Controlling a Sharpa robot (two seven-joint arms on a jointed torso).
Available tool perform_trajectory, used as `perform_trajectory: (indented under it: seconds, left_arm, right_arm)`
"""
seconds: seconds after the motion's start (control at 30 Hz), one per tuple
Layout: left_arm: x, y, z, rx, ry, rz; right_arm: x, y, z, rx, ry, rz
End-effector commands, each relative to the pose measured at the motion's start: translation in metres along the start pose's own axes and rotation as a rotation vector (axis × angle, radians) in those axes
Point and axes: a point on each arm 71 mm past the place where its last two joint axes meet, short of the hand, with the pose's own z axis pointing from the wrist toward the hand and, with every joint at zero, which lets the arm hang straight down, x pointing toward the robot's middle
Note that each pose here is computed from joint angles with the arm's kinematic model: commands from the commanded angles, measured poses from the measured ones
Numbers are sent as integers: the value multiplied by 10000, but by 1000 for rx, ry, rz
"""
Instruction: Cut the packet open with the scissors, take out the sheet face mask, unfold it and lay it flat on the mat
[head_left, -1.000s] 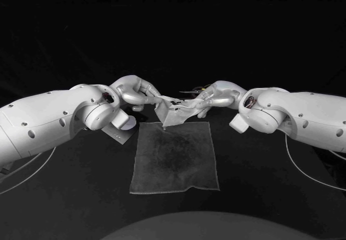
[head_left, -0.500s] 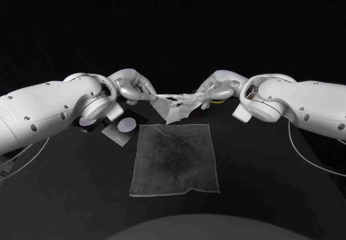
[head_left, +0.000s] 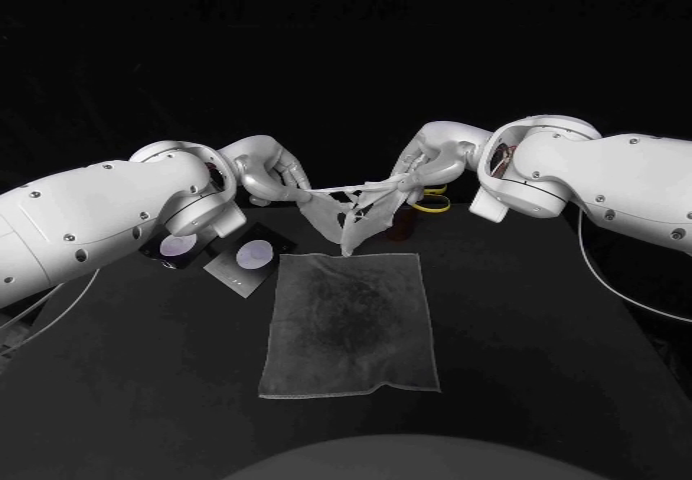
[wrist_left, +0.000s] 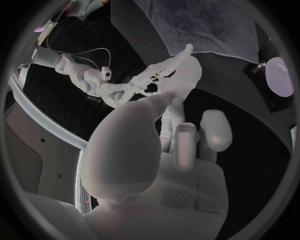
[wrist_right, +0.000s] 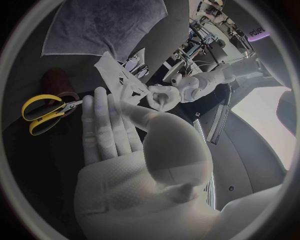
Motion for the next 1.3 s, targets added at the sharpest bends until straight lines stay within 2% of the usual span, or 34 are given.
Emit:
perform_trajectory:
  seconds: [0.03,0.2,0.37,0.53,0.77,0.93,1.1,1.2,1.3]
  left_arm:
    - [-72,-67,20,28,-43,43]
    - [-147,-144,43,49,-80,72]
    - [-169,-213,60,66,-92,87]
    - [-198,-267,63,75,-101,104]
    - [-410,-334,92,78,-139,206]
    - [-452,-367,122,80,-142,288]
    - [-431,-372,153,80,-138,322]
    - [-459,-348,159,77,-158,325]
    - [-436,-305,175,65,-142,338]
  right_arm:
    - [19,15,31,38,45,-120]
    - [10,74,70,41,43,-162]
    - [9,122,94,38,39,-193]
    - [-1,156,106,37,13,-227]
    - [-40,191,120,40,-28,-304]
    - [-131,231,130,31,-82,-318]
    - [-209,302,137,2,-135,-309]
    - [-223,301,148,2,-111,-306]
    - [-228,311,157,-1,-106,-306]
